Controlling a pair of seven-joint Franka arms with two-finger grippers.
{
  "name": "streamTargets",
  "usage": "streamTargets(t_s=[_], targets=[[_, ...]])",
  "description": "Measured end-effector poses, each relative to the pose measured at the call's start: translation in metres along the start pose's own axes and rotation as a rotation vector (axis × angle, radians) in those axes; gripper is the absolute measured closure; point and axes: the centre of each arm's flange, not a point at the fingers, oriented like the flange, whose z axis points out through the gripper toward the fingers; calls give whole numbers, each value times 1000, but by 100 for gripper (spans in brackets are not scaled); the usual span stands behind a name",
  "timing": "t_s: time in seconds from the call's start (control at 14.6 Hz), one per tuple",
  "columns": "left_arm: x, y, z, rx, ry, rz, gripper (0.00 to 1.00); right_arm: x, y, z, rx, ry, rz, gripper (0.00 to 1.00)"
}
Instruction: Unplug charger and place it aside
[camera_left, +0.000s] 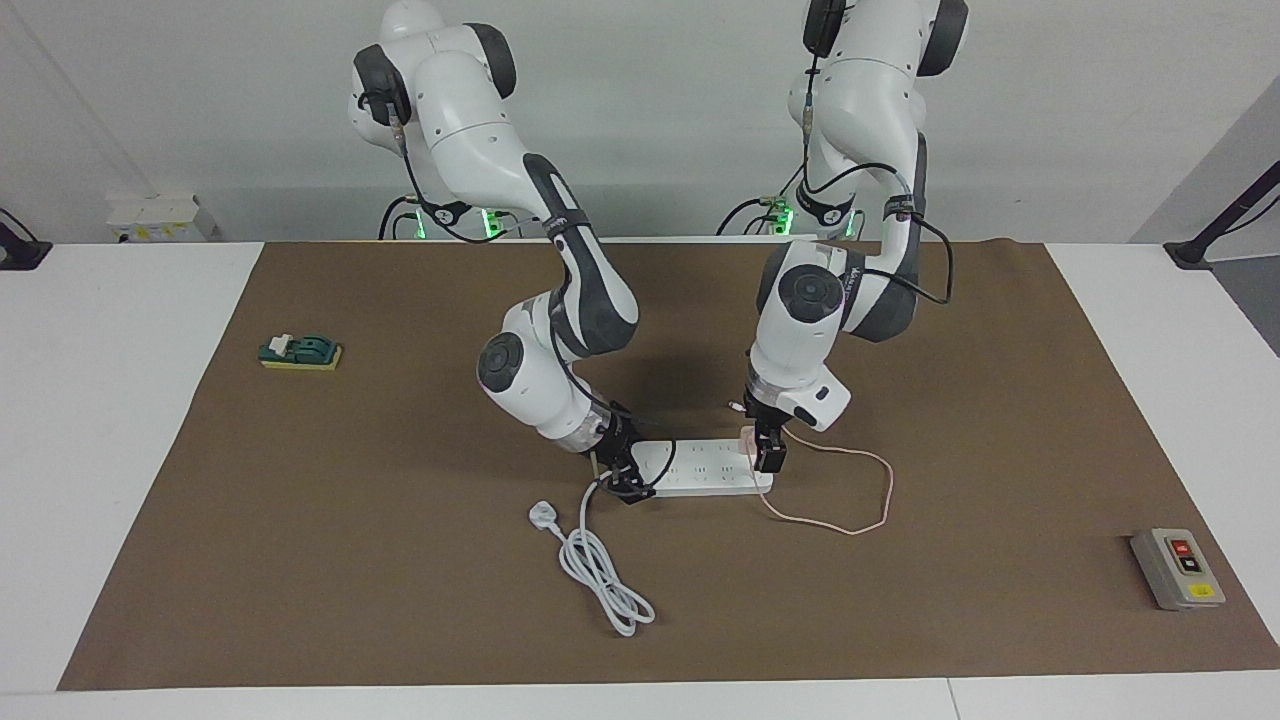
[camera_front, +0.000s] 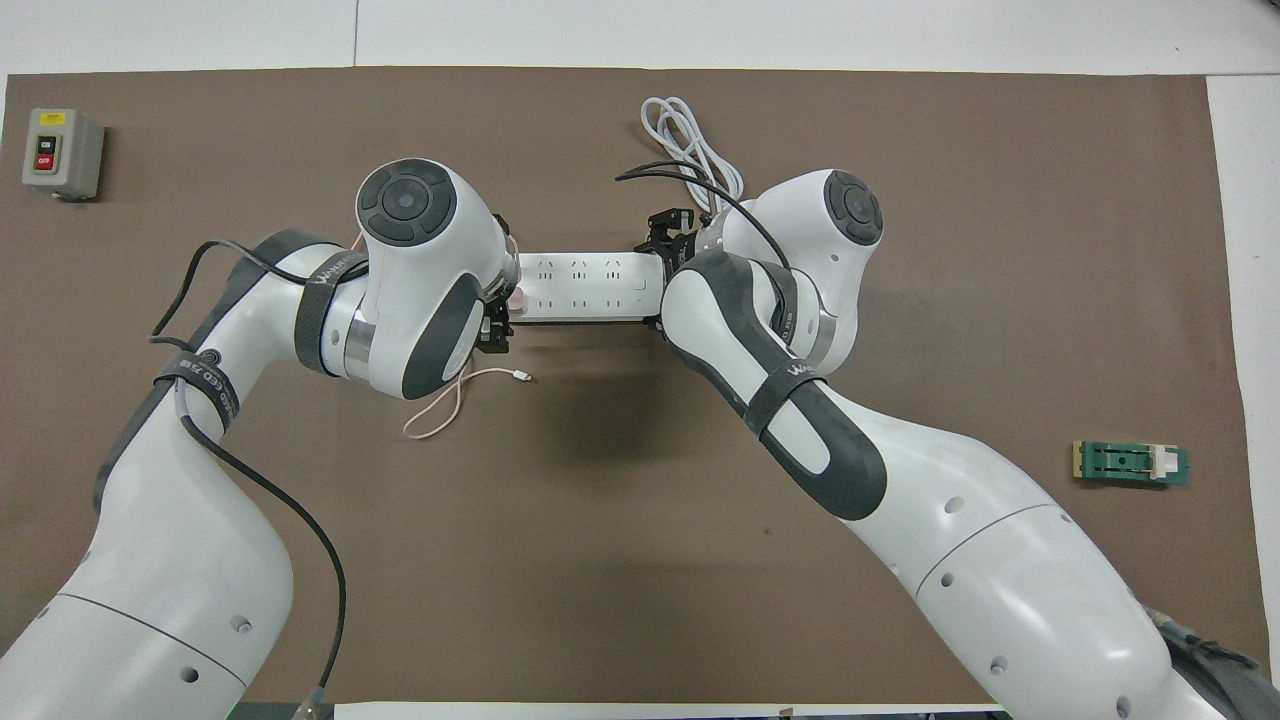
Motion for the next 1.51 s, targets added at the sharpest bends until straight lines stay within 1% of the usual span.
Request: streamTargets(t_s=[0.14,0.27,0.34,1.51], targets=[[0,0,0,0,0,0,39,0,0,0,0,0,0,6],[0,-1,0,2,1,1,60,0,0,0,1,0,1,6],[-1,-2,1,6,3,4,69,0,0,0,1,0,1,6],[-2,-2,-1,11,9,14,69,0,0,0,1,0,1,6]])
